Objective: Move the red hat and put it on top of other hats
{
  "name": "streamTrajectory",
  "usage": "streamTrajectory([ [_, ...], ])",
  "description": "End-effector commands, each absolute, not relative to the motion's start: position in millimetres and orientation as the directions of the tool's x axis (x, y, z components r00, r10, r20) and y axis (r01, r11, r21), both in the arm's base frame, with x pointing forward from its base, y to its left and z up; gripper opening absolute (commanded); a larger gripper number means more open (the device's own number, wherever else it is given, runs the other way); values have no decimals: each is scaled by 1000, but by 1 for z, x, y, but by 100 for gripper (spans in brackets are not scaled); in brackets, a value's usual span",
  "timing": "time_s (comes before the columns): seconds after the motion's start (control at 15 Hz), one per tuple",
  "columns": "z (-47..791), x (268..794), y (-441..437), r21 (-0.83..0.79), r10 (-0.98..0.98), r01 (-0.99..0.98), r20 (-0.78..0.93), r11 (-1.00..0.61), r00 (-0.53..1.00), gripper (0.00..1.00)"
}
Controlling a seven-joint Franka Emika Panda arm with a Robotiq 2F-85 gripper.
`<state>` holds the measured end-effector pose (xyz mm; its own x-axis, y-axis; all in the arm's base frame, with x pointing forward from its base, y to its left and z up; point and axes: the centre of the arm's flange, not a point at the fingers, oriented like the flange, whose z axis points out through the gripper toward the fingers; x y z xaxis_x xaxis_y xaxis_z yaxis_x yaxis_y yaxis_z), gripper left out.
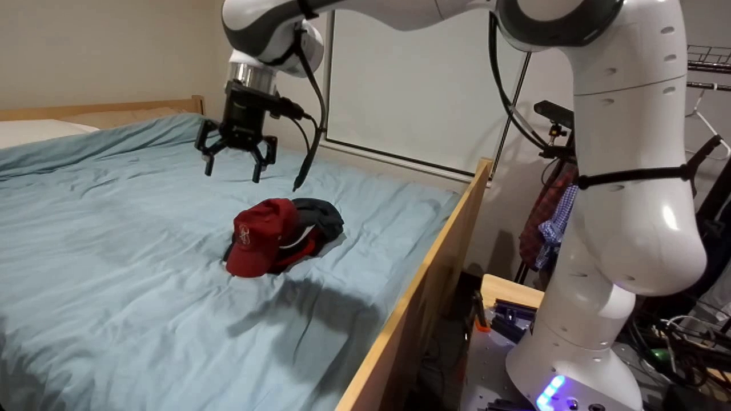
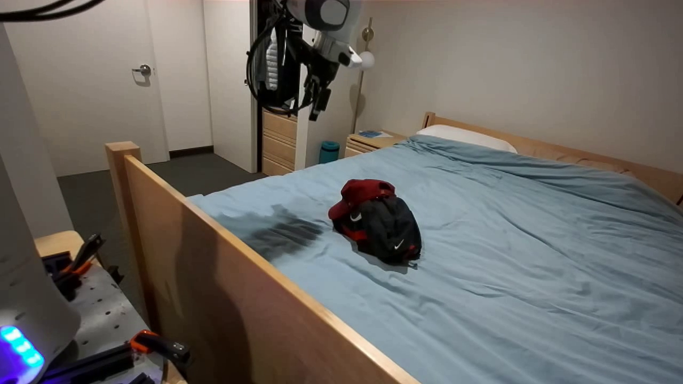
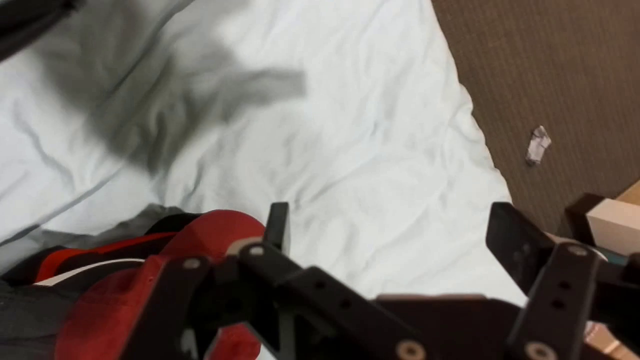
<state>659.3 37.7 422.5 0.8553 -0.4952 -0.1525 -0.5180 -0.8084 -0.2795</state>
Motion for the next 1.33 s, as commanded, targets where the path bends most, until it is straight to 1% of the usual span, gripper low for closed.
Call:
streamTrajectory([
  [0.0, 453, 633, 7, -290, -489, -495, -98, -819, 867, 100],
  [0.07, 458, 633, 1, -264, -475, -474, -64, -840, 878, 100],
  [0.13, 452, 650, 9, -285, -505, -510, -98, -812, 858, 100],
  [0.33, 460, 645, 1, -272, -499, -499, -75, -823, 863, 100],
  [0.73, 454, 634, 32, -226, -268, -300, -164, -927, 949, 100],
  [0.93, 442, 628, 43, -141, -199, -227, -187, -964, 962, 100],
  [1.13, 434, 628, 44, -2, -224, -227, -140, -974, 964, 100],
  [1.2, 437, 626, 43, -67, -217, -230, -159, -971, 963, 100],
  [1.27, 434, 627, 44, -41, -213, -222, -156, -974, 964, 100],
])
